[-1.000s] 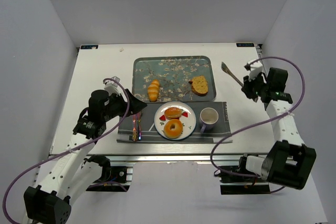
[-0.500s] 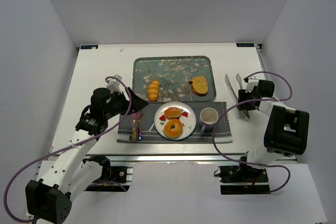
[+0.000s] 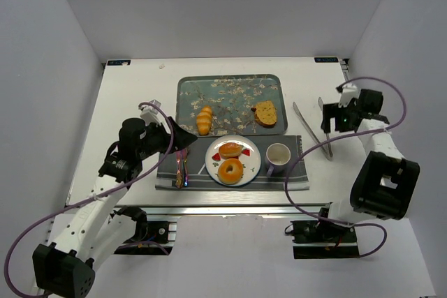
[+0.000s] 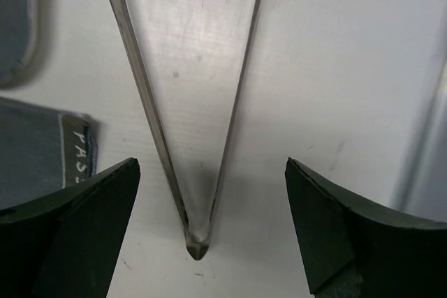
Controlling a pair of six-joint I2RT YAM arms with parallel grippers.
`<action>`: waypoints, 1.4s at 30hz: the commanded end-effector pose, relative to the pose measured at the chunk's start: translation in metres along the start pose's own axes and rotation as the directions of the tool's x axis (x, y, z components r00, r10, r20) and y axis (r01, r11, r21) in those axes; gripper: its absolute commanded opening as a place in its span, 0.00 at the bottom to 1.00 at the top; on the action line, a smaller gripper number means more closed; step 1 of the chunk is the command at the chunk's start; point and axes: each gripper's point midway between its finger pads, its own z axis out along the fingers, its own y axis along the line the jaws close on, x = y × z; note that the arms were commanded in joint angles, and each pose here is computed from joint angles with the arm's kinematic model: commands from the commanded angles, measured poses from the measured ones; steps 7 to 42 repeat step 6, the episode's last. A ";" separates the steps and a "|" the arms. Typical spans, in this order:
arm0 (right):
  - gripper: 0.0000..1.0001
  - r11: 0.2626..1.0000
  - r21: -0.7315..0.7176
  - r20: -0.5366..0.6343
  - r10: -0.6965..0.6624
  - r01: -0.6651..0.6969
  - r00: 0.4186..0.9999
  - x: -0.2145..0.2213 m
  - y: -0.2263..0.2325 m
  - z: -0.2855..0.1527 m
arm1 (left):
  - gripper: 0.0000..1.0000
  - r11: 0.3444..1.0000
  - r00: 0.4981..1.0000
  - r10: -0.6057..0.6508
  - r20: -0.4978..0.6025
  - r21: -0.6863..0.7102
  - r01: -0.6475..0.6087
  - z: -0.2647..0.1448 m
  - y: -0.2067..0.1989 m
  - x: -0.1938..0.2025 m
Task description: Place the bread
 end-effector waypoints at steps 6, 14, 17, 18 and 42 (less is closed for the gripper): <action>0.90 0.984 -0.053 0.314 -0.146 0.171 0.938 -0.112 0.021 -0.083 | 0.74 1.000 1.000 0.006 0.030 0.010 -0.006 -0.007 -0.005 -0.005; 0.90 0.984 -0.053 0.314 -0.146 0.171 0.938 -0.112 0.021 -0.083 | 0.74 1.000 1.000 0.006 0.030 0.010 -0.006 -0.007 -0.005 -0.005; 0.90 0.984 -0.053 0.314 -0.146 0.171 0.938 -0.112 0.021 -0.083 | 0.74 1.000 1.000 0.006 0.030 0.010 -0.006 -0.007 -0.005 -0.005; 0.90 0.984 -0.053 0.314 -0.146 0.171 0.938 -0.112 0.021 -0.083 | 0.74 1.000 1.000 0.006 0.030 0.010 -0.006 -0.007 -0.005 -0.005; 0.90 0.984 -0.053 0.314 -0.146 0.171 0.938 -0.112 0.021 -0.083 | 0.74 1.000 1.000 0.006 0.030 0.010 -0.006 -0.007 -0.005 -0.005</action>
